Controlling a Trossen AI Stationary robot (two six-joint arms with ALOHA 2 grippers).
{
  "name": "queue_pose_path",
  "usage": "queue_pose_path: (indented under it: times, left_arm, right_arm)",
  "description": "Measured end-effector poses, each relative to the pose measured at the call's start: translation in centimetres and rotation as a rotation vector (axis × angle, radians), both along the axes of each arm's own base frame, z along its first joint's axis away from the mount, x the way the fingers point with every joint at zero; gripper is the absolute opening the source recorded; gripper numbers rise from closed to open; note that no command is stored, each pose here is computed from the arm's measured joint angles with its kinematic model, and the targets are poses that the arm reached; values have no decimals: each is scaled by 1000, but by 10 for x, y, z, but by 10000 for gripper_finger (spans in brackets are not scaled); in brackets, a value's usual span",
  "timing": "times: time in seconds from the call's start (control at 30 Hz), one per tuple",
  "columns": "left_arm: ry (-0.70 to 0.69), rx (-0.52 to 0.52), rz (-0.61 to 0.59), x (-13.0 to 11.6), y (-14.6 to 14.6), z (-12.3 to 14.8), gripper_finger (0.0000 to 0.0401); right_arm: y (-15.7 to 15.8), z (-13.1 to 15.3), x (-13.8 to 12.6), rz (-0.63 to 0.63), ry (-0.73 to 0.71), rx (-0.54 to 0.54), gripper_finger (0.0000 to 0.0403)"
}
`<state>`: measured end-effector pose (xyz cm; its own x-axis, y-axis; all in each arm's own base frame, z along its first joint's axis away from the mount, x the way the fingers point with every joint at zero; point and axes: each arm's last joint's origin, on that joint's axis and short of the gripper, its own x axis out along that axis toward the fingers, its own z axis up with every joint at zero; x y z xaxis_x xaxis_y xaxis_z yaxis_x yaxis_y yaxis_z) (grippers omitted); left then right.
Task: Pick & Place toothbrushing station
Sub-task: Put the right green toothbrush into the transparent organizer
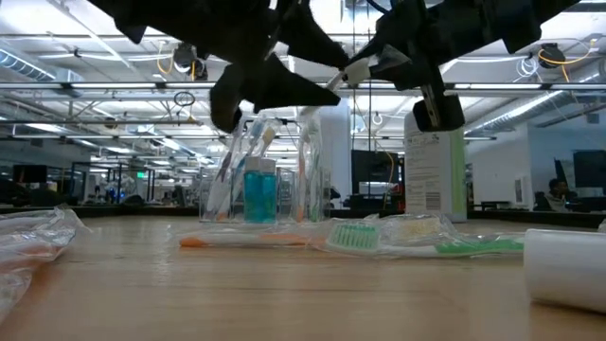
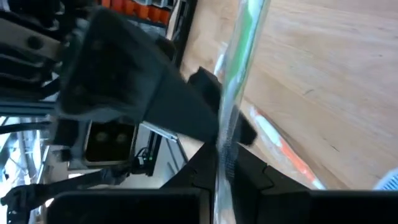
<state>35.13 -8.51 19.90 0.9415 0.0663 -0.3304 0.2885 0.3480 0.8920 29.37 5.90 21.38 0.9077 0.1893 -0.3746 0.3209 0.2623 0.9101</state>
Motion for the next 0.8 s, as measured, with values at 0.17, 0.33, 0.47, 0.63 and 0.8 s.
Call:
queue_pose_path:
  times: [0.17,0.33,0.47,0.63,0.8]
  left_arm:
    - [-25,-16,22,10,5,5,237]
    - [-29,-77,75,13,15,6,200]
    - [-23,-95,90,13,18,5,145]
    - [-6,-114,102,12,18,3,86]
    - [7,-111,110,12,18,1,48]
  right_arm:
    - [1,2,1,26,-20,7,18]
    - [-1,1,1,26,-18,-7,18]
    - [-4,1,1,28,-25,-37,18]
    - [-6,1,2,41,-39,-102,18]
    - [-7,1,1,10,-29,-127,18]
